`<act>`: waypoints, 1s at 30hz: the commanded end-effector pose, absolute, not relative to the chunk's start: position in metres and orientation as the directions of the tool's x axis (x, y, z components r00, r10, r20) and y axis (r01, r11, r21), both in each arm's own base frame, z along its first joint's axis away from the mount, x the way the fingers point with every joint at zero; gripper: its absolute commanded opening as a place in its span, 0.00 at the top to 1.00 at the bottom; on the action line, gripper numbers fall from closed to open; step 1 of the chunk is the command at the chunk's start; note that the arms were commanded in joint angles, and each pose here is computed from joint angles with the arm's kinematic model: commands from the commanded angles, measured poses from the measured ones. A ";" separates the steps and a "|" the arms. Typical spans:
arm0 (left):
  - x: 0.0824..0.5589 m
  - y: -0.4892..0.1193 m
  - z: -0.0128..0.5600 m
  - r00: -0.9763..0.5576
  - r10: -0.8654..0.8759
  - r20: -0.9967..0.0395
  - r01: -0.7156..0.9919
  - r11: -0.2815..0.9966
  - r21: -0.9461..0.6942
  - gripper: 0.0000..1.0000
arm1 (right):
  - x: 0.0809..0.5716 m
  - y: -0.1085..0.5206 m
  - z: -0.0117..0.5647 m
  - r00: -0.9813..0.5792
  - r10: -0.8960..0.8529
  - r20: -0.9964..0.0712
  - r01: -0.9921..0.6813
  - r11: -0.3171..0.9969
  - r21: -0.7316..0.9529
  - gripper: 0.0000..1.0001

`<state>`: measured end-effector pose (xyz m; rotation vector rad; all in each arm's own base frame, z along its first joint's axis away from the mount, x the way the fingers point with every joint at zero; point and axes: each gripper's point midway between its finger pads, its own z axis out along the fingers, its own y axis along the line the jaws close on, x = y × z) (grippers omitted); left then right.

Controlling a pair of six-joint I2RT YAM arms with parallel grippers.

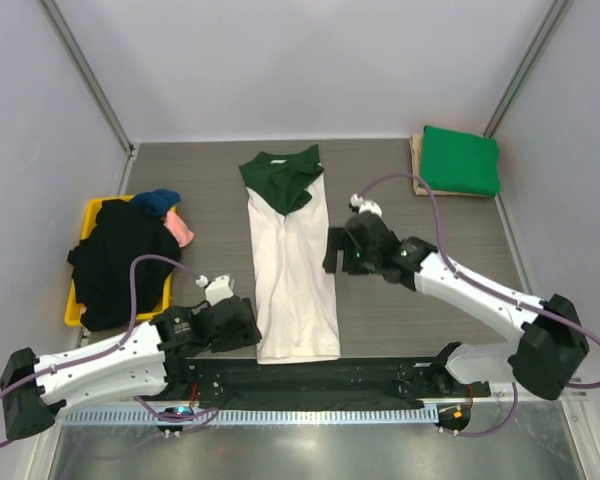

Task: Fold and stack the t-shirts
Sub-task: Fold the tshirt

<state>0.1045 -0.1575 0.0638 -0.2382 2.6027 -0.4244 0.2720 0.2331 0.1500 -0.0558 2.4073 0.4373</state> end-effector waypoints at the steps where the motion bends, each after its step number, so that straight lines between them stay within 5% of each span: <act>1: 0.102 -0.195 0.068 -0.883 -0.311 -0.352 -0.109 0.864 -0.491 0.31 | 0.206 0.225 0.089 -0.870 0.108 -0.481 -0.076 0.935 0.348 0.14; 18: 0.076 -0.192 0.023 -0.905 -0.355 -0.232 -0.201 0.840 -0.504 0.45 | 0.085 0.262 0.026 -0.947 0.066 -0.315 -0.118 0.839 0.532 0.25; 28: 0.077 -0.201 0.020 -0.910 -0.338 -0.240 -0.179 0.843 -0.508 0.48 | 0.081 0.255 0.021 -0.939 0.092 -0.331 -0.101 0.847 0.522 0.75; 30: 0.079 -0.202 0.021 -0.907 -0.338 -0.251 -0.176 0.847 -0.502 0.55 | 0.080 0.255 0.022 -0.939 0.088 -0.333 -0.106 0.846 0.522 0.85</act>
